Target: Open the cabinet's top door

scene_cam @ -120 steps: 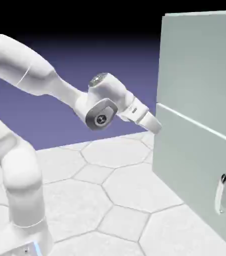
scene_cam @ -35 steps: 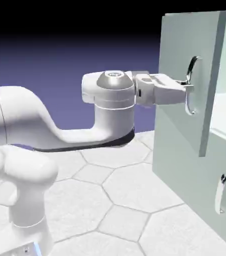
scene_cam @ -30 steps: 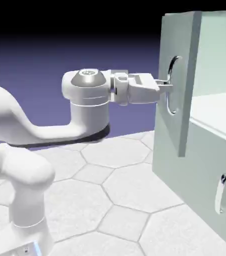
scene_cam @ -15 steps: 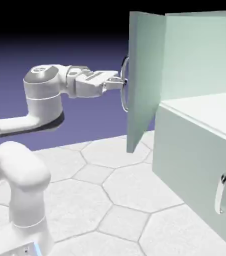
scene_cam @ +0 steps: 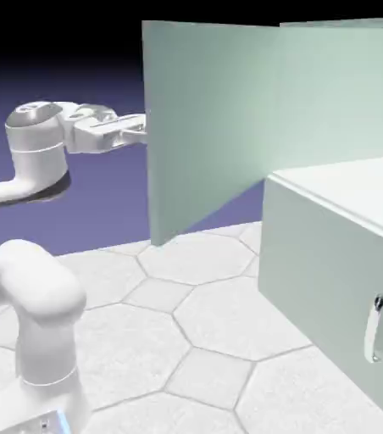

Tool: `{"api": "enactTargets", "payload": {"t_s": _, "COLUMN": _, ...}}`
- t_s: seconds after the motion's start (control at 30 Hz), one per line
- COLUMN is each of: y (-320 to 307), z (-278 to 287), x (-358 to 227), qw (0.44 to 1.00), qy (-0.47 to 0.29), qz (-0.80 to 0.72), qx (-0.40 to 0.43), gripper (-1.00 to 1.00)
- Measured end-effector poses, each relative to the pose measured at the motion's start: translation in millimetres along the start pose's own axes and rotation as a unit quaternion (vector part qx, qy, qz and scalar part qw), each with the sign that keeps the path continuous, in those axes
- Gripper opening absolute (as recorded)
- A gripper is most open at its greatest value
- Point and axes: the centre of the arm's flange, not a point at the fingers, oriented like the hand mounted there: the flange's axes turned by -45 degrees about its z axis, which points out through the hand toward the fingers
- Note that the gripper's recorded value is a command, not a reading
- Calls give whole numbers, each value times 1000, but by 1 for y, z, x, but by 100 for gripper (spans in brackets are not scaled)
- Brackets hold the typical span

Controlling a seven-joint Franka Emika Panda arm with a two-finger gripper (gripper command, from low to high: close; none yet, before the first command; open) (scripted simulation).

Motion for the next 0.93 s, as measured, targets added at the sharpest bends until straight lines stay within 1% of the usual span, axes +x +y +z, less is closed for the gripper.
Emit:
{"api": "enactTargets", "payload": {"t_s": 0.23, "y": -26, "z": -68, "x": 0, "qw": 997, "qy": 0, "qz": 0, "qx": -72, "gripper": -100}}
{"api": "enactTargets", "payload": {"t_s": 0.5, "y": -71, "z": -145, "x": 0, "qw": 987, "qy": 0, "qz": 0, "qx": -160, "gripper": -100}}
{"api": "enactTargets", "payload": {"t_s": 0.93, "y": -150, "z": -232, "x": 0, "qw": 962, "qy": 0, "qz": 0, "qx": -274, "gripper": -100}}
